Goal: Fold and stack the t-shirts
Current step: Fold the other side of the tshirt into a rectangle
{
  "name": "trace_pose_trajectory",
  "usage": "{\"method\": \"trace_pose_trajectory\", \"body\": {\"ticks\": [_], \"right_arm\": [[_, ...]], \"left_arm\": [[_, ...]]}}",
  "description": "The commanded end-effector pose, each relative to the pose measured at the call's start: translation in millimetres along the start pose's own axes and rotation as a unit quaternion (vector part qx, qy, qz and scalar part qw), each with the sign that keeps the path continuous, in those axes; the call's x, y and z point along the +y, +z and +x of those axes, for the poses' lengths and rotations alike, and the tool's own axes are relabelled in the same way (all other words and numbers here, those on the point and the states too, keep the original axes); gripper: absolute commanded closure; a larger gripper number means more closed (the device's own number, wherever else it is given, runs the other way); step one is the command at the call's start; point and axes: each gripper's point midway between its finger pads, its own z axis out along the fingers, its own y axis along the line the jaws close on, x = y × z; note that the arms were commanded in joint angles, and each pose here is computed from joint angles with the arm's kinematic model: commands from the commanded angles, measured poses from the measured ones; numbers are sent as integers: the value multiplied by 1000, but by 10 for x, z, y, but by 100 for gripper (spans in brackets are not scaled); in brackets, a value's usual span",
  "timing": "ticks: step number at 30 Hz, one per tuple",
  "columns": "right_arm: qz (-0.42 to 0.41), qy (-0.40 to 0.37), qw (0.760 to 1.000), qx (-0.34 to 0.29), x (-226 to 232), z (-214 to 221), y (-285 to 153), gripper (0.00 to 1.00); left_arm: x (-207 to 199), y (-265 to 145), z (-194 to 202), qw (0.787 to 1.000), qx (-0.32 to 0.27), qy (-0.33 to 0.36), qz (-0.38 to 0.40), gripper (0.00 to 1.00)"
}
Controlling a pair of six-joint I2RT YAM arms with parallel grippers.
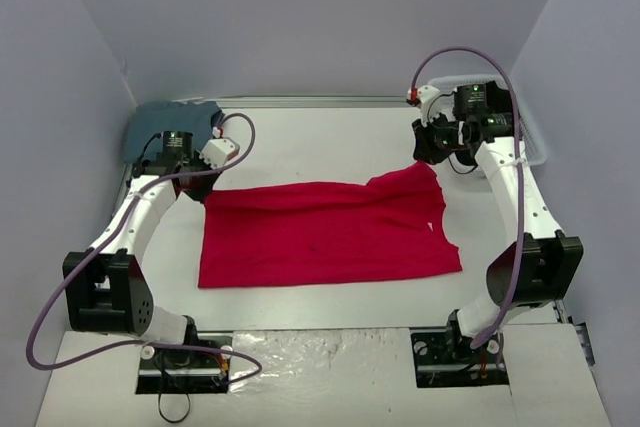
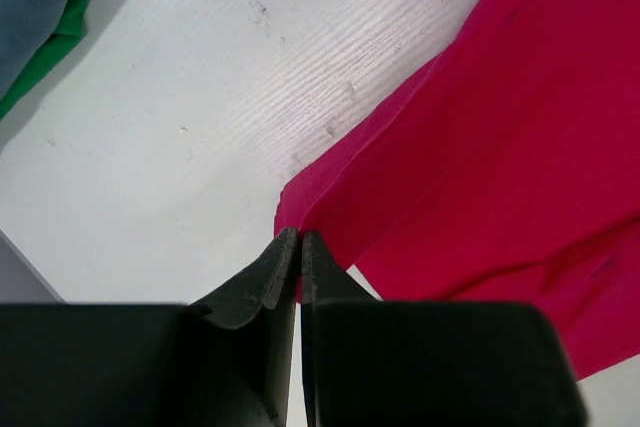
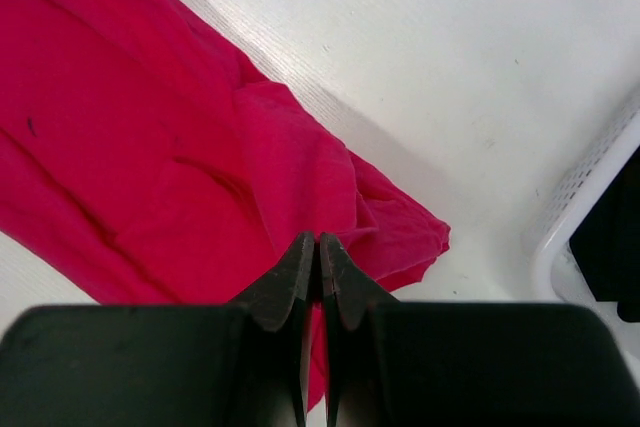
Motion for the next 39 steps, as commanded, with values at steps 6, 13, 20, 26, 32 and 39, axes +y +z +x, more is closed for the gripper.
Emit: {"method": "trace_pose_trajectory", "body": {"ticks": [6, 13, 20, 26, 32, 39], "right_arm": [[17, -9, 1000, -2, 179, 181, -397, 100], [23, -6, 1000, 13, 288, 427, -479, 100], [22, -5, 999, 31, 386, 628, -526, 100], [19, 0, 999, 40, 450, 746, -547, 100], [20, 2, 999, 45, 493, 821, -576, 100], [15, 7, 998, 62, 561, 999, -560, 100]], "left_arm": [[-71, -214, 45, 1000, -19, 4, -8, 98], [-145, -255, 139, 1000, -17, 9, -7, 98], [-231, -248, 219, 1000, -14, 11, 6, 98], [-314, -226, 331, 1000, -5, 18, 17, 98], [-403, -215, 458, 999, 3, 23, 26, 98], [-429, -238, 535, 999, 6, 28, 21, 98]]}}
